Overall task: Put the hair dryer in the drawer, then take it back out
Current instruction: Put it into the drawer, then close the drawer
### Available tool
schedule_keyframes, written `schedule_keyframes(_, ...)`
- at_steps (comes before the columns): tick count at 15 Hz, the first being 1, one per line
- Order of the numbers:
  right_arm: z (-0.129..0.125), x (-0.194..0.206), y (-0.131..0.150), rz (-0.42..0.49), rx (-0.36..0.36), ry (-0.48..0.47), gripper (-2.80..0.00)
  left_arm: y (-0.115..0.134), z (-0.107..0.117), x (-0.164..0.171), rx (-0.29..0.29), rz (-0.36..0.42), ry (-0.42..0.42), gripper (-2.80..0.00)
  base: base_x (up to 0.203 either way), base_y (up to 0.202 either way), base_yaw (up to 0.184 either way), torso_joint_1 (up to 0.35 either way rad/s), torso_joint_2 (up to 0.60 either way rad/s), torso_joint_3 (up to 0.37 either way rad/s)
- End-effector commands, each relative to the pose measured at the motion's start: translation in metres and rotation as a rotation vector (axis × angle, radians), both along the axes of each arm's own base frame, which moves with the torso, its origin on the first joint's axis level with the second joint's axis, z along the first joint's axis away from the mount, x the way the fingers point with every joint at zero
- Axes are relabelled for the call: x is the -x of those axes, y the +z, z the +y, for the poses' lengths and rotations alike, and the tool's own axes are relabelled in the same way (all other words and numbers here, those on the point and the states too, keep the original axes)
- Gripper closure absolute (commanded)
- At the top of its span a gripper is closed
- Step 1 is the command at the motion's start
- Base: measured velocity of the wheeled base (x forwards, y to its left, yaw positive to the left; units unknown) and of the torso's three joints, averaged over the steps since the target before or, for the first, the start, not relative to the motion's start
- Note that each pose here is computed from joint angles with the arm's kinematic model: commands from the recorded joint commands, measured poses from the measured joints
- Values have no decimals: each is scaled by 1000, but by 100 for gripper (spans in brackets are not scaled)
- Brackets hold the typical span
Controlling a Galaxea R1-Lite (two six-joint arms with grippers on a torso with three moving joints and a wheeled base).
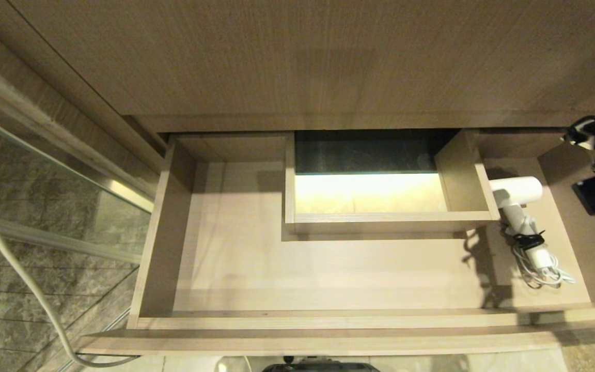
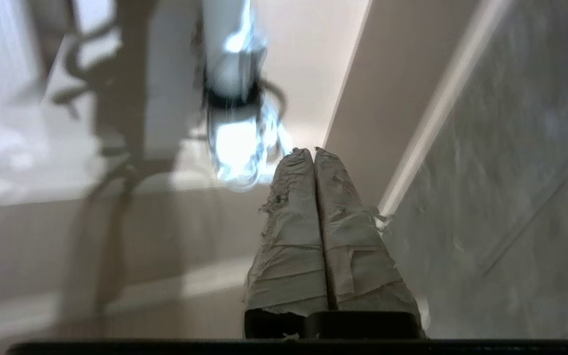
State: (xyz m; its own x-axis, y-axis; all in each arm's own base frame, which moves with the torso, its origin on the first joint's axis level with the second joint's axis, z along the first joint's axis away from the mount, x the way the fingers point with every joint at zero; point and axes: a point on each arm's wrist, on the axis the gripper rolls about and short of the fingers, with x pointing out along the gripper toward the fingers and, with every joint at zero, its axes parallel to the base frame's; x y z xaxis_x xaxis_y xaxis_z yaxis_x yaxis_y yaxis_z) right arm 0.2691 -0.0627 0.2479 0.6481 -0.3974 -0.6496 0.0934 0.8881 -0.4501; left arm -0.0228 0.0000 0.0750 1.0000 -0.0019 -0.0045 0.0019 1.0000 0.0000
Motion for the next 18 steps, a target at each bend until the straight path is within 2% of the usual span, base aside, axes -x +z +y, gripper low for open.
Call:
schedule_keyframes(1, 17, 80, 5, -41, 14, -2, 0, 0, 0, 0, 0, 2, 0, 0, 0, 0, 0, 0, 0, 0)
schedule_keyframes(3, 26, 125, -32, 63, 5, -13, 0, 0, 0, 0, 0, 2, 0, 0, 0, 0, 0, 0, 0, 0)
schedule_keyframes(5, 32, 160, -71, 186, 27, -55, 0, 0, 0, 0, 0, 2, -1, 0, 0, 0, 0, 0, 0, 0)
schedule_keyframes(6, 34, 172, -94, 273, 32, -74, 0, 0, 0, 0, 0, 2, 0, 0, 0, 0, 0, 0, 0, 0)
schedule_keyframes(8, 36, 184, -126, 387, 39, -102, 0, 0, 0, 0, 0, 2, 0, 0, 0, 0, 0, 0, 0, 0)
schedule_keyframes(11, 33, 175, -145, 487, 33, -116, 0, 0, 0, 0, 0, 2, 0, 0, 0, 0, 0, 0, 0, 0)
schedule_keyframes(13, 29, 156, -153, 507, 27, -123, 0, 0, 0, 0, 0, 2, -1, 0, 0, 0, 0, 0, 0, 0)
schedule_keyframes(18, 17, 98, -159, 444, 28, -138, 0, 0, 0, 0, 0, 2, 0, 0, 0, 0, 0, 0, 0, 0)
